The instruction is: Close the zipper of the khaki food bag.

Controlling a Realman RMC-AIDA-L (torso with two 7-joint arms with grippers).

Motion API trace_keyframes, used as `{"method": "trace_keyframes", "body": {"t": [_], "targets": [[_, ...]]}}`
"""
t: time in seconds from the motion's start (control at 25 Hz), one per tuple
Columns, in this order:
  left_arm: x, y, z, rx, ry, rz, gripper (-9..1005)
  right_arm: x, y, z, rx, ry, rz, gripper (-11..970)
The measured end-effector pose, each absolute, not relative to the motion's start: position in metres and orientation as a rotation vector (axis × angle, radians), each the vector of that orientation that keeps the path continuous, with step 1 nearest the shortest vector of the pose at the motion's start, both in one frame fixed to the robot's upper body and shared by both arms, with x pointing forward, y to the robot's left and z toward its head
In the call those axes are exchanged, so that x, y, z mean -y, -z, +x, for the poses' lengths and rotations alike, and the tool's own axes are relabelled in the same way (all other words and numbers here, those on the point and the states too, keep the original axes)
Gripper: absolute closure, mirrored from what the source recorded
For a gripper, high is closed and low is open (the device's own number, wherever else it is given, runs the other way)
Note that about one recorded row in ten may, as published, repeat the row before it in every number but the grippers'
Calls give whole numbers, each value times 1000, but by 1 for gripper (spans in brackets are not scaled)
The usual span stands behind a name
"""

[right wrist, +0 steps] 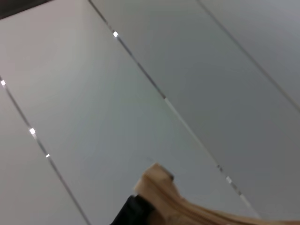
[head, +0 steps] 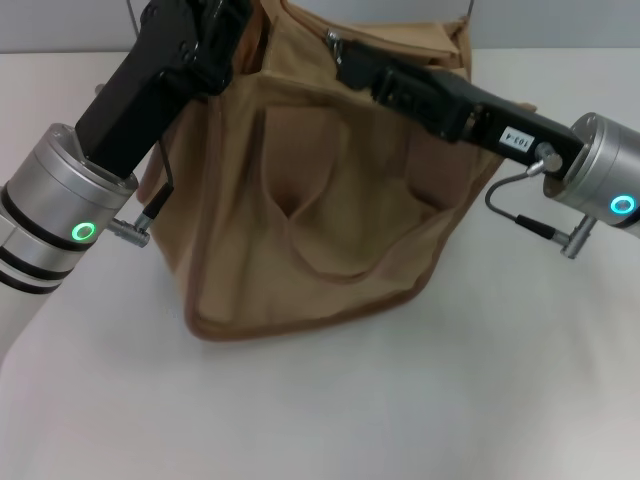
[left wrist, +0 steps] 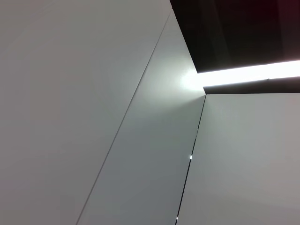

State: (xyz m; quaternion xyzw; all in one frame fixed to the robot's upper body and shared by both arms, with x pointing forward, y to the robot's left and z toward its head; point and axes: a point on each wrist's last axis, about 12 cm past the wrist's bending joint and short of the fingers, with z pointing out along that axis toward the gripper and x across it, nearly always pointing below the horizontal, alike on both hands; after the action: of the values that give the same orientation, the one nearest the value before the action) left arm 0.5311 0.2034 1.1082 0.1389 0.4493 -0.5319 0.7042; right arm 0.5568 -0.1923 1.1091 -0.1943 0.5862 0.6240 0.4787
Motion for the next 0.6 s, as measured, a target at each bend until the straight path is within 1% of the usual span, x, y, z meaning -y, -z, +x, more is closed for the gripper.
{"method": "trace_keyframes", "body": {"t": [0.24, 0.6], "targets": [[-203, -1108, 532, -1002, 1180, 306, 928, 193, -1114, 549, -1370, -1580, -518, 447], [-203, -1108, 532, -1001, 1169, 309, 928, 197, -1109, 555, -1428, -1520, -466, 449]]}}
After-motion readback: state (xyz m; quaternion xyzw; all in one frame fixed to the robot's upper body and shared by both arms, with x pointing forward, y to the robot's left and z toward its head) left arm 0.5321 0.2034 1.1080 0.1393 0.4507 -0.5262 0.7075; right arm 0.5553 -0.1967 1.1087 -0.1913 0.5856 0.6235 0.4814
